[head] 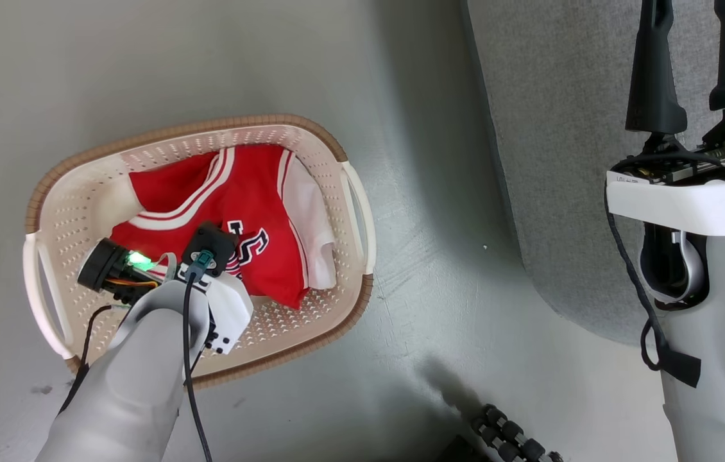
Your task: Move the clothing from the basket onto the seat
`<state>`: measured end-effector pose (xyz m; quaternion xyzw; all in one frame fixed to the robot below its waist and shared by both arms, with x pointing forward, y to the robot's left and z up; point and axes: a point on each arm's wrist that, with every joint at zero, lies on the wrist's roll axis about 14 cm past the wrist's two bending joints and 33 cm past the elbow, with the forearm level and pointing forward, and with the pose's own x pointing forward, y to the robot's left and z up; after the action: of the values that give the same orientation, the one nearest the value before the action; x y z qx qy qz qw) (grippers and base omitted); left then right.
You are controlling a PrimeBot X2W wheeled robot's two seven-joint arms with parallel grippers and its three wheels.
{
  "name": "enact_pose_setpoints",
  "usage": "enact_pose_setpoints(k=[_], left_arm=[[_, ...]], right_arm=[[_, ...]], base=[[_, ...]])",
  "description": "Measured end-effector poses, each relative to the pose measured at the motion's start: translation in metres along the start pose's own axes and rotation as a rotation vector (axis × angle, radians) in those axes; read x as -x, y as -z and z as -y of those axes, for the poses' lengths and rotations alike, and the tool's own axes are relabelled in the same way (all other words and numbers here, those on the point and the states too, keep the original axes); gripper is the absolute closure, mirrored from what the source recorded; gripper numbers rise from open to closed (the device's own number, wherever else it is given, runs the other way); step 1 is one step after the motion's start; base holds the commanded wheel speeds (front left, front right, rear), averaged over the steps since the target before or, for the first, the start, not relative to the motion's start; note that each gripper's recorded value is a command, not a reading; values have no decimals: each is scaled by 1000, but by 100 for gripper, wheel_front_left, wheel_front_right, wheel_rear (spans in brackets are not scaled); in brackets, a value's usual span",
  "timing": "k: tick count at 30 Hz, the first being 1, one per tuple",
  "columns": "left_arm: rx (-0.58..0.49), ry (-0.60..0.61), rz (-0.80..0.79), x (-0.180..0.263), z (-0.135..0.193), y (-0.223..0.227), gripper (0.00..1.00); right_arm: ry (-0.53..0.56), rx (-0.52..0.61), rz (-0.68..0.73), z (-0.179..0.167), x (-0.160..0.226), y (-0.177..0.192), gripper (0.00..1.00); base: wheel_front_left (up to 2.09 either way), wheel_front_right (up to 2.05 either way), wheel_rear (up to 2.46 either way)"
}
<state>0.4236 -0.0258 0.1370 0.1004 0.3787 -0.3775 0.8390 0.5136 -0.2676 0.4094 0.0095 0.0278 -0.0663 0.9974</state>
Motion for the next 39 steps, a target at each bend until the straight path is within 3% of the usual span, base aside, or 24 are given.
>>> enact_pose_setpoints(k=[18,39], left_arm=[[-20,-66,220,25,-17,-76,100],[-28,-166,463,90,-30,-147,100]], right_arm=[[-34,-13,25,-15,0,-15,0],[-110,-13,39,-45,6,-28,0]], base=[[0,0,0],[0,0,0]])
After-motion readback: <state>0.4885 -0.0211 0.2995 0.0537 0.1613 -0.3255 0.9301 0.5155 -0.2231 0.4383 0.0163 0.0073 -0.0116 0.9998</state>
